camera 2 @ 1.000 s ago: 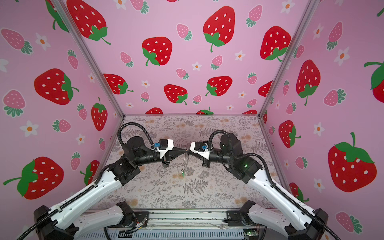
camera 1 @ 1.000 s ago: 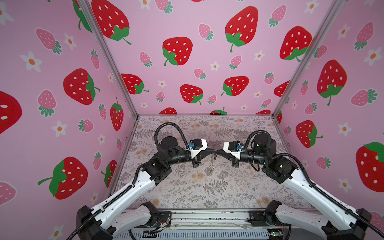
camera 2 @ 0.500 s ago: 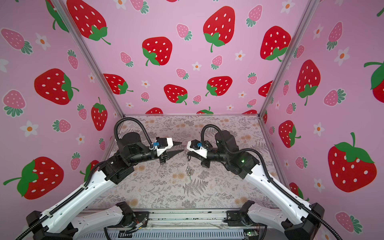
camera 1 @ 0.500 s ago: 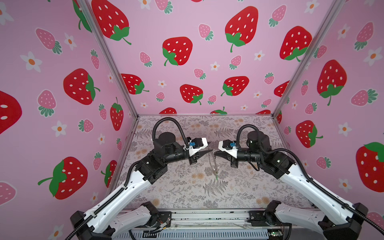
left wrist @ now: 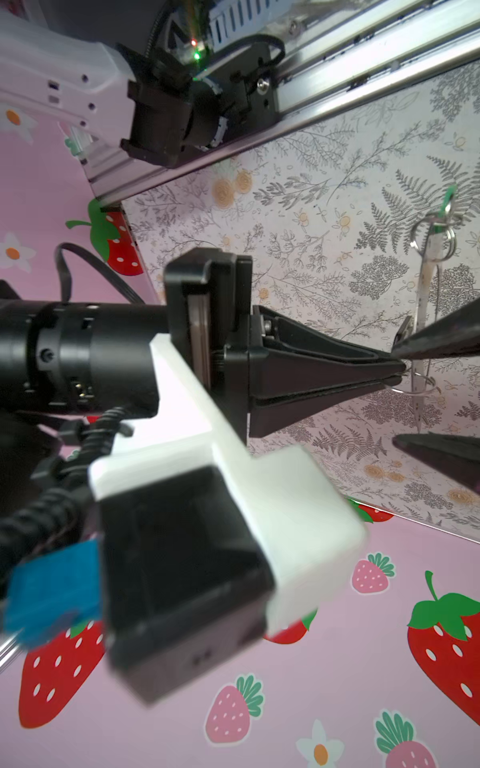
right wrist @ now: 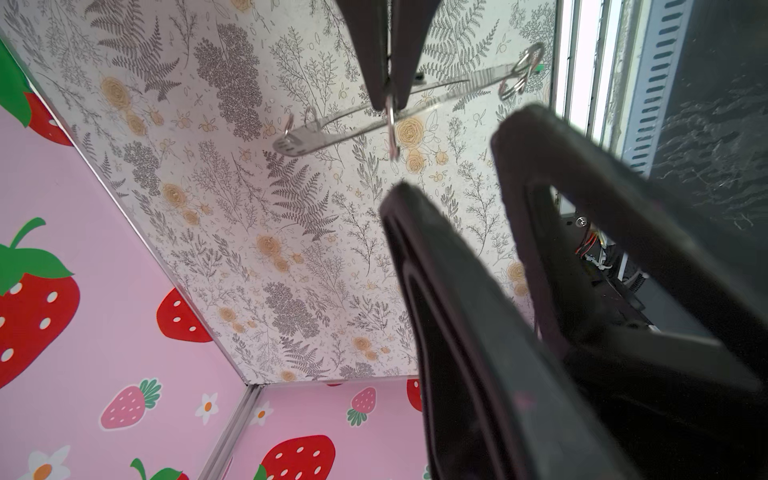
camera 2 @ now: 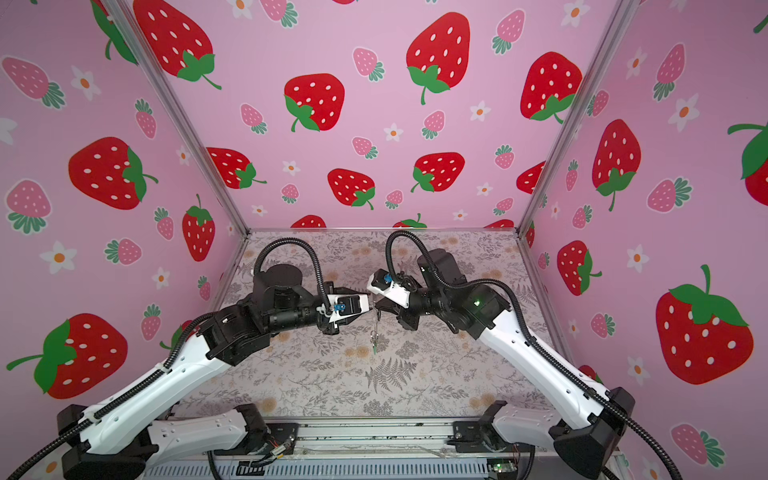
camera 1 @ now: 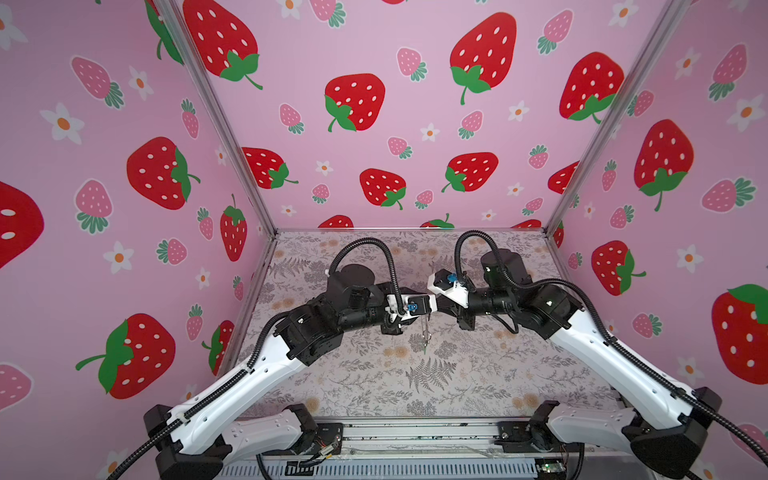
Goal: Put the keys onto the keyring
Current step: 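Rotate both grippers together, turning the held plate ring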
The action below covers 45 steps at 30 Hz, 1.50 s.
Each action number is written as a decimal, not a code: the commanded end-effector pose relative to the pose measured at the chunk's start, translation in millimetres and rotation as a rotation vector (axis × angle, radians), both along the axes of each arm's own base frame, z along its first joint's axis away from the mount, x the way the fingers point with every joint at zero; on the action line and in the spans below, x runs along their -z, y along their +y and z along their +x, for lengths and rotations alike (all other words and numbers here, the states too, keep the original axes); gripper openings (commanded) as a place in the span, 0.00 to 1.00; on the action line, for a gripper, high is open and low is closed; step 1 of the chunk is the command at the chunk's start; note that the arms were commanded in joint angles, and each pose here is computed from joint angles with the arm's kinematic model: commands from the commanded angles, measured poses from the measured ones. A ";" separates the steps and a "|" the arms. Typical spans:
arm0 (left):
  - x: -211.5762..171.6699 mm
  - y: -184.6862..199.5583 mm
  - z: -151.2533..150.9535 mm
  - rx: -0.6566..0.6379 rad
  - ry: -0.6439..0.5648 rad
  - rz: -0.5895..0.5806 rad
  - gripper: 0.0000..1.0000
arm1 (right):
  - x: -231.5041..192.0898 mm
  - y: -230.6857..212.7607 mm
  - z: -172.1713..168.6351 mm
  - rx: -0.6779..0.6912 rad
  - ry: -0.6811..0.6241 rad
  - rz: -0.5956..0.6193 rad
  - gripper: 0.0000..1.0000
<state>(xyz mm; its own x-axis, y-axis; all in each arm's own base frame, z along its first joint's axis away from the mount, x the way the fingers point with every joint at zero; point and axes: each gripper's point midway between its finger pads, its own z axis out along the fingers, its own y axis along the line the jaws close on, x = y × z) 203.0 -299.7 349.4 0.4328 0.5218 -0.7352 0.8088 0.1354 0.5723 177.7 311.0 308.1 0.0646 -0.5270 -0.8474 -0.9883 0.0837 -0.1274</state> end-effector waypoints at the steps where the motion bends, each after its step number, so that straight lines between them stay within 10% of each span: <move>1: -8.6 2.0 3.9 -0.021 -0.071 0.060 0.33 | -8.8 -0.8 -5.3 -0.015 0.010 0.003 0.00; 45: 24.7 -13.9 13.0 0.007 0.036 0.147 0.12 | -21.9 -3.7 -5.1 -0.017 -0.134 0.045 0.00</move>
